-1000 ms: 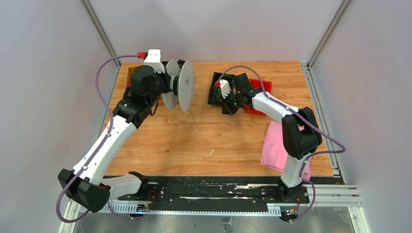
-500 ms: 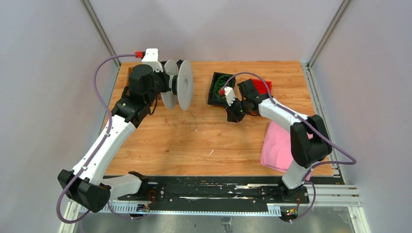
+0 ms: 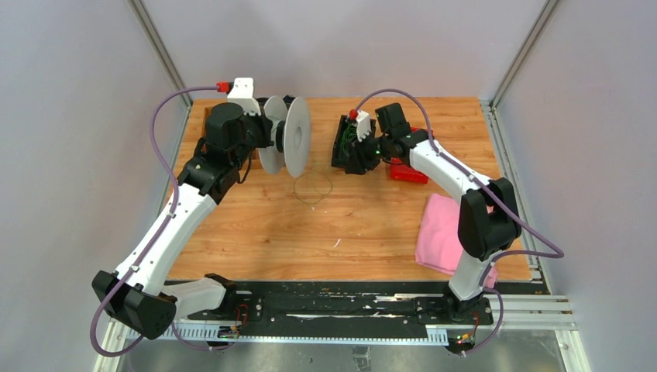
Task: Wrap the cables
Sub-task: Wrap the cable around the cable reel.
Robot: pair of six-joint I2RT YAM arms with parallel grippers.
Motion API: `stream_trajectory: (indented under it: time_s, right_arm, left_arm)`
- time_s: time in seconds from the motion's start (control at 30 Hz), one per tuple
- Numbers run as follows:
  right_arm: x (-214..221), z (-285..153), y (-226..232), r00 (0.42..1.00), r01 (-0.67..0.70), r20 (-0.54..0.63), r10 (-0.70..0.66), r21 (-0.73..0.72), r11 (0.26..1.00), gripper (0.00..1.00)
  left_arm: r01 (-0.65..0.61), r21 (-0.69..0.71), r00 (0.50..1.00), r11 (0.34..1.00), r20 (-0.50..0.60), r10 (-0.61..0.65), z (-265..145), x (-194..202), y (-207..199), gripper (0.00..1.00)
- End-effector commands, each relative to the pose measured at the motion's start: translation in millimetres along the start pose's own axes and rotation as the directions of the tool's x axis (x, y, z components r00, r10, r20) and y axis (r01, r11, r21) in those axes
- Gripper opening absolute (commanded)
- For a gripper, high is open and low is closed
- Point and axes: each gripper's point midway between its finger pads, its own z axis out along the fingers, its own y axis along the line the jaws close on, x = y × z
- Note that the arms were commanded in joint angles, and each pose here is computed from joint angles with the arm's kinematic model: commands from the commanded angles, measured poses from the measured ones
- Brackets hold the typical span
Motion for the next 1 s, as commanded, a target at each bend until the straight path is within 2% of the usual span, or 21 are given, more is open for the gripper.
stream_trajectory:
  time_s: [0.0,0.33,0.57,0.97]
  right_arm:
    - [-33.2,0.4,9.7,0.992,-0.097,0.069,0.103,-0.086,0.992,0.39]
    - [-57.7,-9.8,8.7,0.988,0.004,0.157,0.006,-0.065,0.998,0.39]
    - [-71.7,15.0,23.1,0.968,-0.015,0.241,0.073,-0.236,0.972,0.41]
    - [-53.4,63.0,37.8,0.972,-0.032,0.211,0.107,-0.333,0.943,0.44]
  left_arm:
    - [0.026,0.036,0.994,0.999,0.109,-0.03,-2.2,-29.4,-6.0,0.0]
    - [0.038,0.081,0.993,0.996,0.11,-0.047,-5.4,-33.8,-14.4,0.0]
    - [0.045,0.096,0.993,0.994,0.109,-0.055,-8.8,-35.5,-17.1,0.0]
    - [0.057,0.106,0.991,0.993,0.111,-0.069,-8.9,-38.2,-19.2,0.01]
